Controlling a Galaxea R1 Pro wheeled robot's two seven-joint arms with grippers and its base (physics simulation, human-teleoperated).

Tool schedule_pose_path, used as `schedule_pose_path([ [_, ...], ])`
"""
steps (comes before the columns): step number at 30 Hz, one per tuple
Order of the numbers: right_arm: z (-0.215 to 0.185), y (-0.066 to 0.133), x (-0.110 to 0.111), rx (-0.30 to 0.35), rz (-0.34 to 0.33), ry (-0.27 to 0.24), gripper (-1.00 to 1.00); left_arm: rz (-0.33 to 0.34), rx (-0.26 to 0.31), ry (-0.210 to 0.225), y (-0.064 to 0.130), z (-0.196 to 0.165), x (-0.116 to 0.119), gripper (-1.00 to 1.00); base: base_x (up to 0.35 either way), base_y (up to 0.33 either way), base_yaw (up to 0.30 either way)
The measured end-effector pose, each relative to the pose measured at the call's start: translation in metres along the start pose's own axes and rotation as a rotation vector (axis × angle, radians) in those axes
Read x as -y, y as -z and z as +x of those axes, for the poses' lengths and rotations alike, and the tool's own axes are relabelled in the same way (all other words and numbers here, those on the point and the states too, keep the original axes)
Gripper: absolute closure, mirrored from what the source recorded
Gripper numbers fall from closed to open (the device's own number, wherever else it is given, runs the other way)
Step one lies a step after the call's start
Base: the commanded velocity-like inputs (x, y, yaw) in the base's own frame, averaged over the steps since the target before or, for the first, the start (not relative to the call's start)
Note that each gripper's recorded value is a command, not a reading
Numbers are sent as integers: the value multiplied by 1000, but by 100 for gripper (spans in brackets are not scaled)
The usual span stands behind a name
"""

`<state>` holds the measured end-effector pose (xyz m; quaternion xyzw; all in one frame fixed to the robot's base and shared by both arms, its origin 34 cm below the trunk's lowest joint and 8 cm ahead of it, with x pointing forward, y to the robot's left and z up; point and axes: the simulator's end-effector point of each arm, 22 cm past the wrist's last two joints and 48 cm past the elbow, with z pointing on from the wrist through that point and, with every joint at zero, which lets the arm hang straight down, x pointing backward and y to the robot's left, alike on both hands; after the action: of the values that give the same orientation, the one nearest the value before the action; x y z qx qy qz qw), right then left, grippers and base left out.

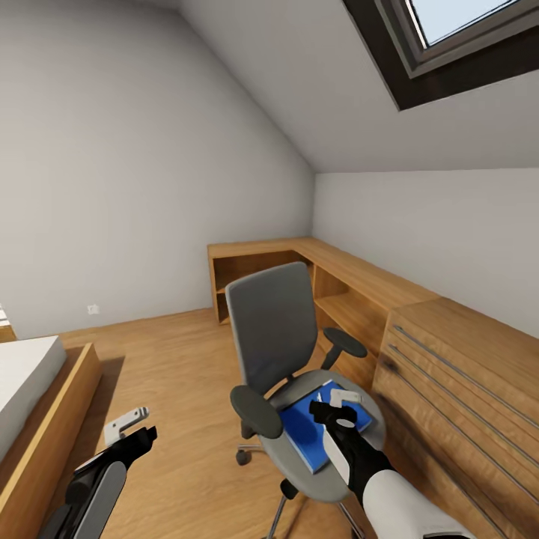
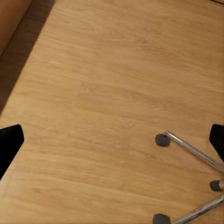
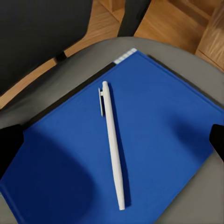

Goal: In the bedroom, organize the workspace by keeping the computer under the desk, ensuring the monitor is on the desk, placing the keyboard on the desk next to the monitor, placing the mouse on the desk next to the keyboard, moving the folder from the swivel chair onto the desk next to the mouse, stacking the notebook on top of the folder with the pen on top of the notebook, and positioning the swivel chair next to the desk.

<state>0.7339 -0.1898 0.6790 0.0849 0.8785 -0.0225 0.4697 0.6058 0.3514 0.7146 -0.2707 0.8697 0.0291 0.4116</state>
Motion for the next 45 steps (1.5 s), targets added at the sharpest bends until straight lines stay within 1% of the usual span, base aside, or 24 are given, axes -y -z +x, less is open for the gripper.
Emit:
schedule_pose_path([
  [10, 0, 0, 1, 1, -1, 1, -100, 3, 0, -1, 0, 0, 1, -100, 183, 0, 0],
  [14, 0, 0, -9, -1, -49, 3, -100, 2, 1, -1, 0, 0, 1, -100, 170, 0, 0],
  [20, 0, 0, -10, -1, -58, 4, -100, 4, 0, -1, 0, 0, 1, -100, 113, 0, 0],
  [28, 5, -2, -12, -6, -67, 6, -100, 23, 30, 12, 5, -11, 7, -100, 11, 0, 0],
  [45, 41, -20, 6, -43, -48, 23, -100, 27, 34, 17, -11, 13, 3, -100, 0, 0, 0],
])
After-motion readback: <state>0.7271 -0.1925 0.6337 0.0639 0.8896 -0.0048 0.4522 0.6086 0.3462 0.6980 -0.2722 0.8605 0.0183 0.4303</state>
